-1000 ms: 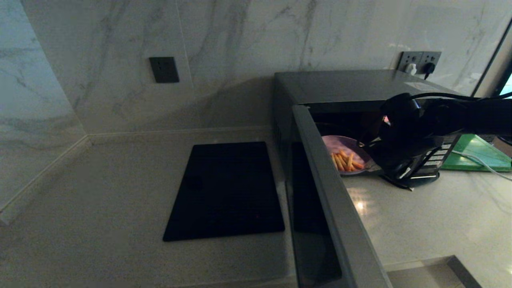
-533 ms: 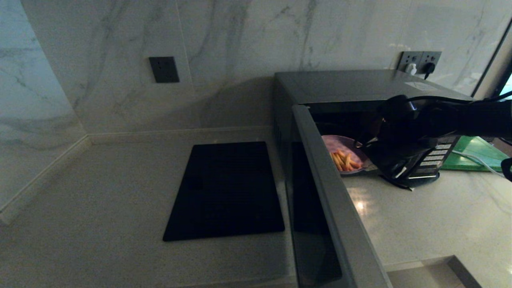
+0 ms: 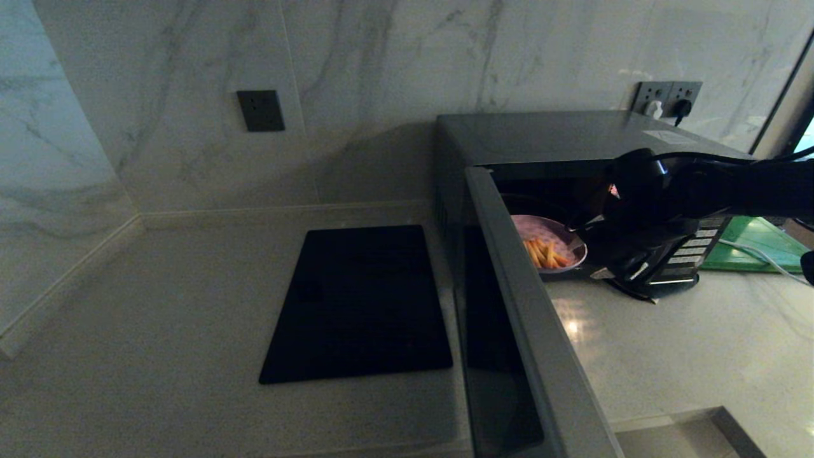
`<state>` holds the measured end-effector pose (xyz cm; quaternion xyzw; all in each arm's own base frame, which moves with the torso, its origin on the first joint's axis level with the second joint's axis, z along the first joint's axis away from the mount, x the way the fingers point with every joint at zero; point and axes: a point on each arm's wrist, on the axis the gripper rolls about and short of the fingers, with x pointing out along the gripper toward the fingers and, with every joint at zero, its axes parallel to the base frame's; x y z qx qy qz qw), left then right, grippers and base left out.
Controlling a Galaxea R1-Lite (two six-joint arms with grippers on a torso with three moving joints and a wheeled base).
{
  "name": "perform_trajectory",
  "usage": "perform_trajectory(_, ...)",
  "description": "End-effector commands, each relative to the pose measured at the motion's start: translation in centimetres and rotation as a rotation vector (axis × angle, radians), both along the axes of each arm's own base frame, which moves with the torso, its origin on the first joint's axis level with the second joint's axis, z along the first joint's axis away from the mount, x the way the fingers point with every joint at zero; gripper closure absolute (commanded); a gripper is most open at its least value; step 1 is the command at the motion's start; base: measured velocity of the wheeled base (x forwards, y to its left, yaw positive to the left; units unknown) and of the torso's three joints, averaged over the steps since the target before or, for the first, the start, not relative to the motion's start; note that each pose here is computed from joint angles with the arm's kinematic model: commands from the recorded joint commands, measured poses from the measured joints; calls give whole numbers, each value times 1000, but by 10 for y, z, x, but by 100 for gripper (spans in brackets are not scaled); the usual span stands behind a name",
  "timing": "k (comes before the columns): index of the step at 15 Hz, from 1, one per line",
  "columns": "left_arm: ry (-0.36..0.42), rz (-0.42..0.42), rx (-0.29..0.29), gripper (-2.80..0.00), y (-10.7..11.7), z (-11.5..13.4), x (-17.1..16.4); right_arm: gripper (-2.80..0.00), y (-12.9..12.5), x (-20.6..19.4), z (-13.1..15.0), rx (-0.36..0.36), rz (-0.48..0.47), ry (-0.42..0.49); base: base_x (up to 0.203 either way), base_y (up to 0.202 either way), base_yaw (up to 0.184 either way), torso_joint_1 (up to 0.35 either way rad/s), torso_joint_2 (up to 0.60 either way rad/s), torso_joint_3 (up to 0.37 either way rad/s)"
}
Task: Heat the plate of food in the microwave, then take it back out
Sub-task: Put the plate in the microwave oven, then close the microwave oven
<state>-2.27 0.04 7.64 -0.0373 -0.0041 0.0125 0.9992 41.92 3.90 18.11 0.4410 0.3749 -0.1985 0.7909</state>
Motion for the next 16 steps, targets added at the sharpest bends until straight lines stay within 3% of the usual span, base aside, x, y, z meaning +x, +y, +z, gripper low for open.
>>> perform_trajectory(1,0,1,-1,0,0,0,0,-280,-1,-8,15,6,-6,-32,0,0,0,0,0,0)
perform_trajectory(9,0,1,-1,0,0,0,0,-280,-4,-60,37,-22,25,-17,0,0,0,0,0,0)
perform_trajectory(10,0,1,-1,0,0,0,0,0,-6,-70,43,-36,36,-26,0,0,0,0,0,0)
perform_trajectory(16,1,1,-1,0,0,0,0,0,-19,-143,65,-218,8,-52,0,0,0,0,0,0)
